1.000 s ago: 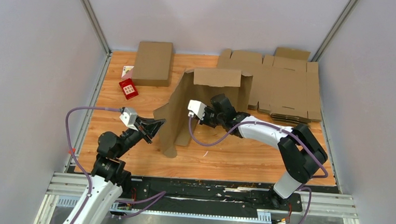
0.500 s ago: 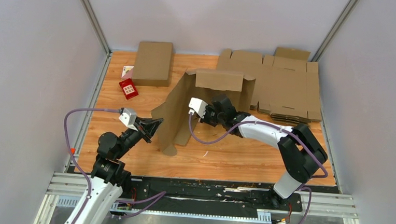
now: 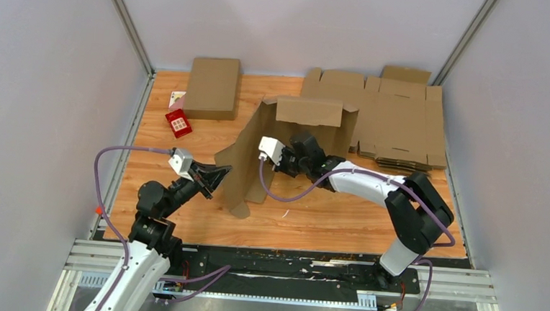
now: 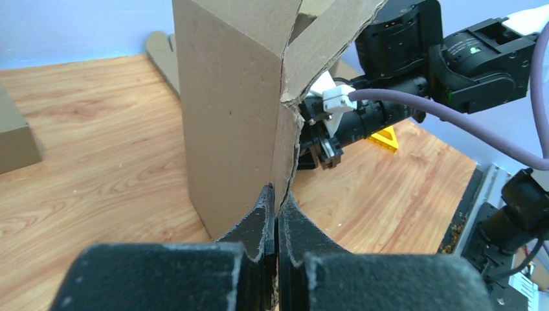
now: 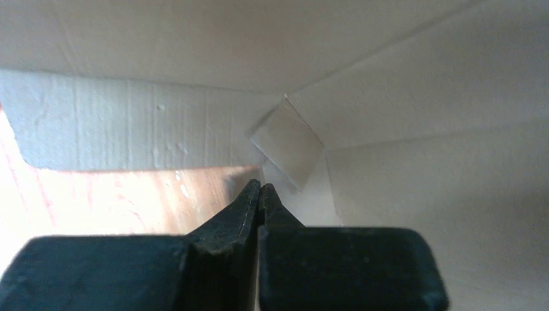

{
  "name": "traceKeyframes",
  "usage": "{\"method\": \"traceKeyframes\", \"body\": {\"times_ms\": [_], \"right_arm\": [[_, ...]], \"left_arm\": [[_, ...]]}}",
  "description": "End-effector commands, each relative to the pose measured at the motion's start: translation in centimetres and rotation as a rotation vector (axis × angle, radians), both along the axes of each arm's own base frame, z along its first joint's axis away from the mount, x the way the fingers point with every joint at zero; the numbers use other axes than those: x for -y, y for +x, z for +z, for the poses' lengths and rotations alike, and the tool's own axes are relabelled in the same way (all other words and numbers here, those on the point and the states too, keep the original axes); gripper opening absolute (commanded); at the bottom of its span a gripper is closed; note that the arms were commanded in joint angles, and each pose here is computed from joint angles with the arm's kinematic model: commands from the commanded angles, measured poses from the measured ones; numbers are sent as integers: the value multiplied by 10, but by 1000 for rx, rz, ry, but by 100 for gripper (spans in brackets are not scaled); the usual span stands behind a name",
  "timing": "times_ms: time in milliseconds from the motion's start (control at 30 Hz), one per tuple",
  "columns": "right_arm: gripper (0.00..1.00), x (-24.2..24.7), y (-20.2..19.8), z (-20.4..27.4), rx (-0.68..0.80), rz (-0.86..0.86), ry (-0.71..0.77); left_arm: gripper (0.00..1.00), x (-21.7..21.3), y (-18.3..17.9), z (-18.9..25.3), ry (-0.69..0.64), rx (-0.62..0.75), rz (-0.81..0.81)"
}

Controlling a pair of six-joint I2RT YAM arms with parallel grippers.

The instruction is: Fold the paper box

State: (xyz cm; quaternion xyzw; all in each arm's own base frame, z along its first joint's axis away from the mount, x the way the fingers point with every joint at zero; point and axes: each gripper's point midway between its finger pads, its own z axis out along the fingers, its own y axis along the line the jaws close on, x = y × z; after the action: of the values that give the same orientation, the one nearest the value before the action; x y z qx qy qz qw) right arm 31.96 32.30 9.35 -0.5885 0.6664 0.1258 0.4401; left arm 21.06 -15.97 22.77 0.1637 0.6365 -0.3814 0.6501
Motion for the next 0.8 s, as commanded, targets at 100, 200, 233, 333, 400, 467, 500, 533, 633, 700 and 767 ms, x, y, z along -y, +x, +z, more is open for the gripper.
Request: {"method": "traceKeyframes", "body": {"times_ms": [100,200,233,333,400,467,500,533,633,700,767], "right_arm": [[0,-40,-5,24,39,56,85],[0,-48,-8,25,38,56,111],[0,-50,-8,26,39,51,131],[0,-54,-8,30,55,39,184],[0,-55,-8,28,49,34,194],[2,-56,-9,26,41,31,199],[4,-53,-9,24,39,17,203],[7,-51,-8,25,45,1,214],[22,-43,-12,31,68,-25,264],[35,-37,-16,32,71,-40,275],[43,-30,-18,34,67,-64,279]], "left_arm": [[0,11,-15,9,-47,36,-95],[0,14,-18,12,-57,46,-121],[0,15,-18,12,-58,42,-126],[0,16,-19,11,-58,36,-137],[0,17,-19,11,-60,36,-139],[0,16,-19,11,-60,37,-137],[0,16,-19,12,-60,38,-137],[0,16,-19,11,-58,38,-138],[0,16,-19,12,-57,41,-134],[0,15,-18,11,-55,39,-129],[0,15,-18,11,-53,39,-125]]}}
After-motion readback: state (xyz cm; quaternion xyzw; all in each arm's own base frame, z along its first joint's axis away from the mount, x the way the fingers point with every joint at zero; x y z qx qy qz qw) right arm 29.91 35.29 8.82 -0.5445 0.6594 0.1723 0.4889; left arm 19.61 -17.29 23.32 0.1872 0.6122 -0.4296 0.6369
